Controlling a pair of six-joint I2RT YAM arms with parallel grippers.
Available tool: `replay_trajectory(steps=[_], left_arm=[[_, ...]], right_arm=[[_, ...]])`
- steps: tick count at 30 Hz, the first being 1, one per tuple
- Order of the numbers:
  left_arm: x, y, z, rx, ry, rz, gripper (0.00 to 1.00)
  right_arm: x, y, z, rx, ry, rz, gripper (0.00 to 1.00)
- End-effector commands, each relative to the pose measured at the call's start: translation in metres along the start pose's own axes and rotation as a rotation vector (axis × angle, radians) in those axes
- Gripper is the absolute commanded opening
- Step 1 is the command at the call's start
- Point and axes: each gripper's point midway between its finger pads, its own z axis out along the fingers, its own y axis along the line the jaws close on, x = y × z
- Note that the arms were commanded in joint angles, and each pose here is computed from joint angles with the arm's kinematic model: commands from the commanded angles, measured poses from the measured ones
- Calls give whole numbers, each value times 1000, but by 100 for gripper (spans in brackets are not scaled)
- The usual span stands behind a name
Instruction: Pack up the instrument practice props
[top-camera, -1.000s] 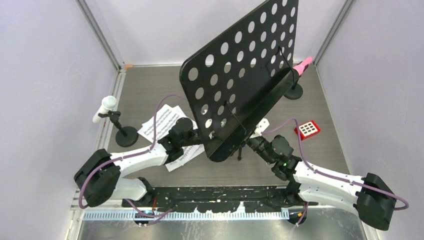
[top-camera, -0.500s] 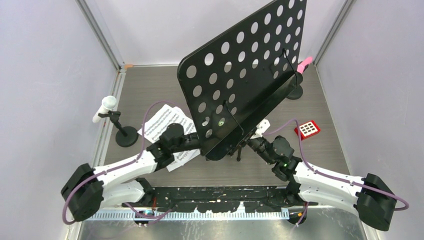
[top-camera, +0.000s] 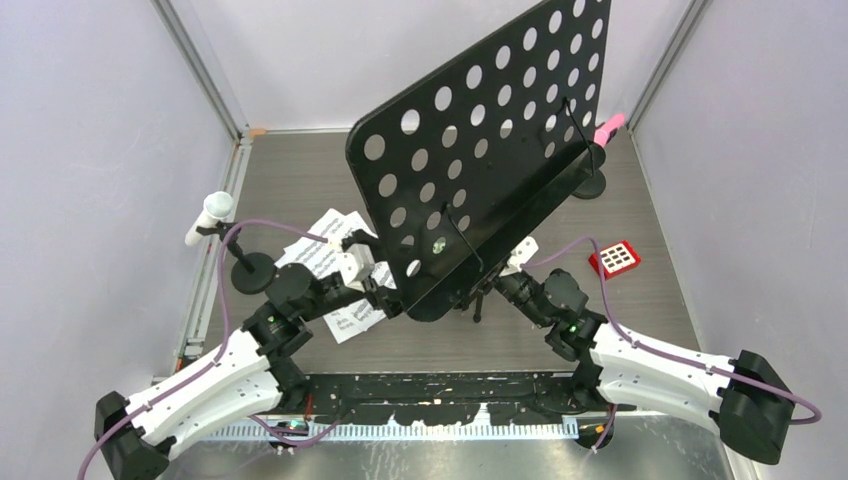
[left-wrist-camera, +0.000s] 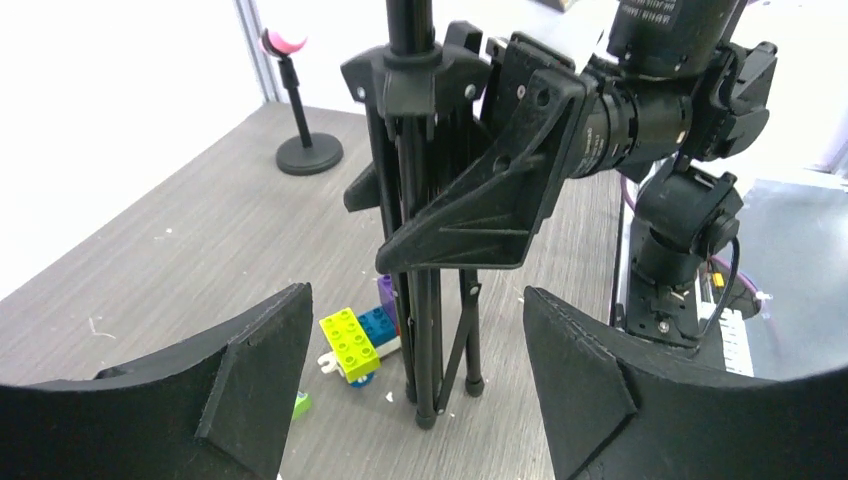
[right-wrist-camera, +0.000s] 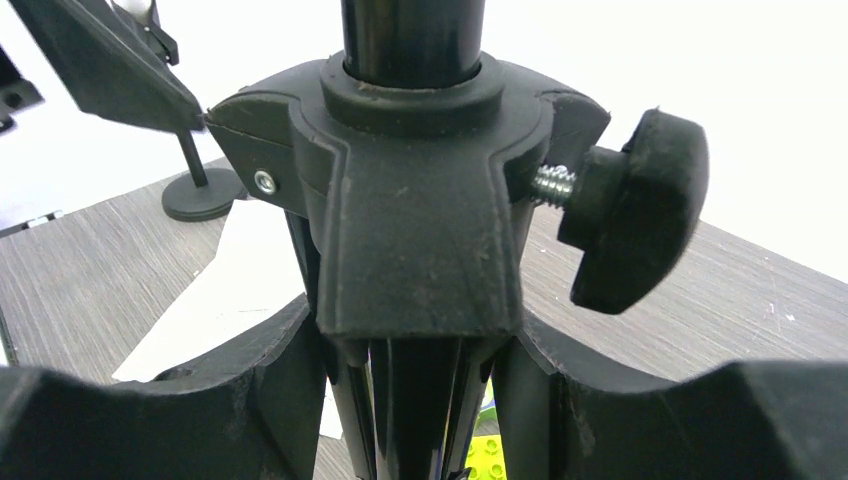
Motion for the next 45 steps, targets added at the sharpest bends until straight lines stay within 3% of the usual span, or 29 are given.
replay_trajectory(steps=[1,7,12,15,21,27,30,38,45], left_arm=[[-25,5,-9,-43,-33,28,78],[-53,15,-15,-111,-114,75,88],[-94,15,-16,-116,-244,115,88],[-125,0,-33,-72,-336,126,88],[-156,-29,-71,16,-363,178,87],[-199,-20,-111,-121,-435,254,91],[-216,-3,-114,-218,-452,189,91],[-243,18,-83,-268,-481,-83,83],[-265,3,-64,-148,-494,-145,79]], right_arm=[[-19,-9,13,50,3,-6,1],[-21,-10,18,57,46,-12,1],[-30,-17,21,102,16,16,1],[-38,-27,21,156,-10,1,1],[-44,-32,25,170,-12,-63,1],[-50,-31,27,159,-13,-98,1],[-49,-28,27,139,-11,-112,1],[-49,-29,29,142,-8,-126,1],[-51,-29,32,137,1,-148,1]])
